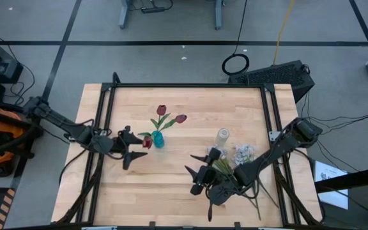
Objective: Sort flowers into vase by color
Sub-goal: Put the left daisies into the transparent vase
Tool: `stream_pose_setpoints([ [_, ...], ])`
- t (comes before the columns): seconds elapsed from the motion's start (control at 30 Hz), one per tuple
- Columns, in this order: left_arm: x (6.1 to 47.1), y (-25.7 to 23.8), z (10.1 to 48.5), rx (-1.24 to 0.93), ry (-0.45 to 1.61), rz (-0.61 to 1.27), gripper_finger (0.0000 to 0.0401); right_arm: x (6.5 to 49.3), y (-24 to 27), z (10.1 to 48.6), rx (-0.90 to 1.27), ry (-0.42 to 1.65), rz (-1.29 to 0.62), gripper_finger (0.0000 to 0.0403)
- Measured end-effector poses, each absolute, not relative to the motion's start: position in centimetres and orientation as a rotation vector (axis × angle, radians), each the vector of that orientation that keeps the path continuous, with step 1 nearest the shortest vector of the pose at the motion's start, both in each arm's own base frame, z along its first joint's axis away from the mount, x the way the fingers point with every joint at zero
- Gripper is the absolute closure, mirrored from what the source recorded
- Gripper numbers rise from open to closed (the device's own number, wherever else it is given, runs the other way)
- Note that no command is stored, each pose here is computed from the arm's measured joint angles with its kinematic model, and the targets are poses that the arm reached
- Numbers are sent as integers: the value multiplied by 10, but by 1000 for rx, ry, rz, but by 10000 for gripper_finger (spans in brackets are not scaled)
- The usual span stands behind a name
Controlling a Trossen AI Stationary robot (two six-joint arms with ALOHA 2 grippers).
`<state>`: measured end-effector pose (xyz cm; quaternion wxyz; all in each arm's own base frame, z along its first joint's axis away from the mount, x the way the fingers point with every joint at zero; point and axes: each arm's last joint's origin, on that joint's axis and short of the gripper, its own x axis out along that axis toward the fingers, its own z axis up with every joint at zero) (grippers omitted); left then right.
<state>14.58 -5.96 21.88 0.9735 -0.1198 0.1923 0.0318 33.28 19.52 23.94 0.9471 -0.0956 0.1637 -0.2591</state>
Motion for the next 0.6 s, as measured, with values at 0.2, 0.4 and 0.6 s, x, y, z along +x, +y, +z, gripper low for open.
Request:
stream_pose_setpoints([
  [0.2,140,-72,219,-253,399,-18,183,322,203,233,-221,382,-510,186],
  [0.4,133,-83,220,-230,390,-69,240,305,203,241,-154,460,-418,188],
  [0.6,129,-90,220,-217,375,-86,297,283,198,260,-30,609,-255,205],
])
